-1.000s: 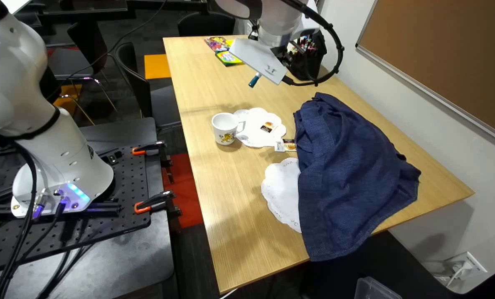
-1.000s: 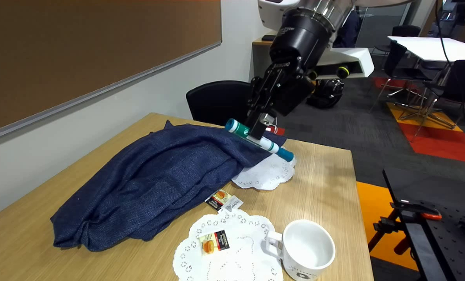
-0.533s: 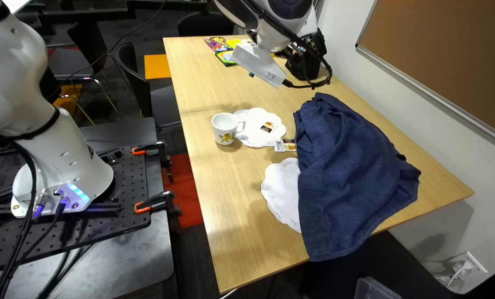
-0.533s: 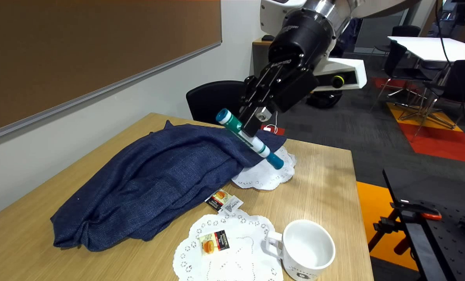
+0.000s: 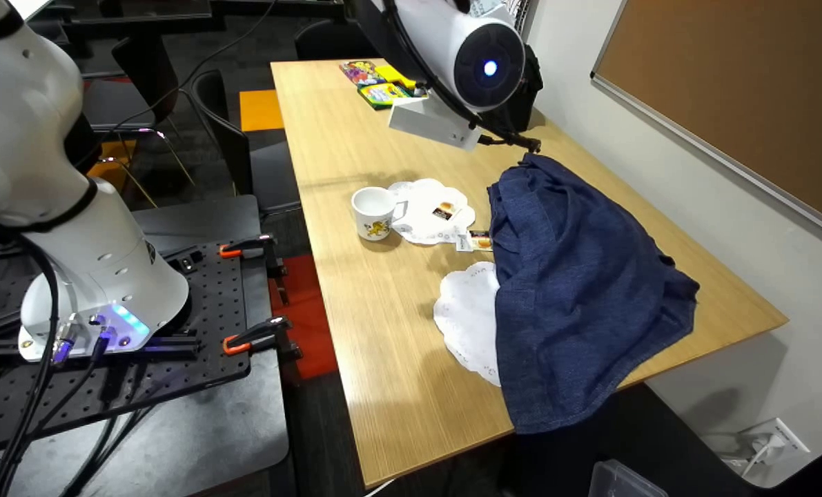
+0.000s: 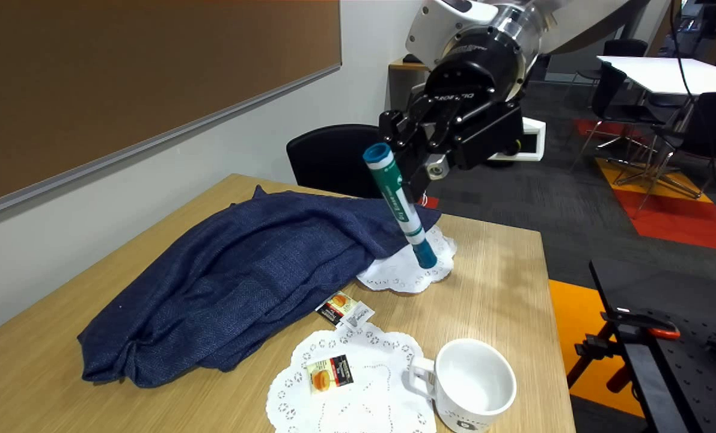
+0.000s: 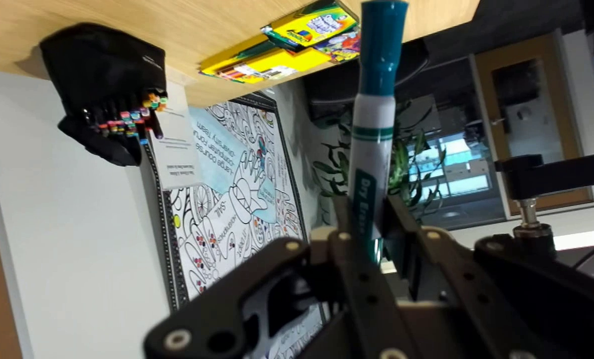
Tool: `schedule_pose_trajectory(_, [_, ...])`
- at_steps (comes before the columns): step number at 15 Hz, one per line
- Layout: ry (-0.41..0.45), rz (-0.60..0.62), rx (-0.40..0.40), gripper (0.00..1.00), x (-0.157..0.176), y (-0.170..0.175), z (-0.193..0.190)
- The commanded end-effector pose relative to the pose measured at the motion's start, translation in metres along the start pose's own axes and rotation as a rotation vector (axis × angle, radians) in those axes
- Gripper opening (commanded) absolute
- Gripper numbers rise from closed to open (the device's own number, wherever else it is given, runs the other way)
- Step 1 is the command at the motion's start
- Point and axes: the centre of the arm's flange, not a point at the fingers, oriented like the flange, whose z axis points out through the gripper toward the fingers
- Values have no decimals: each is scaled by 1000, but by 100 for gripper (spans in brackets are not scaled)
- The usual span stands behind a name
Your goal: Move the cup away from the table mat then put the marker inside the cup
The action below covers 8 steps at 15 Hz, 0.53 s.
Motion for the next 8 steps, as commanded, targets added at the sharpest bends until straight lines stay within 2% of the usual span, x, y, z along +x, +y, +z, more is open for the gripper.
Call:
schedule_pose_trajectory(1, [42,-65,79,5,-12,-3,5])
schedule_pose_trajectory(5, [67,-61,166,5,-26,-8,10])
schedule_pose_trajectory(8, [47,-24,184,5,-41,-8,1])
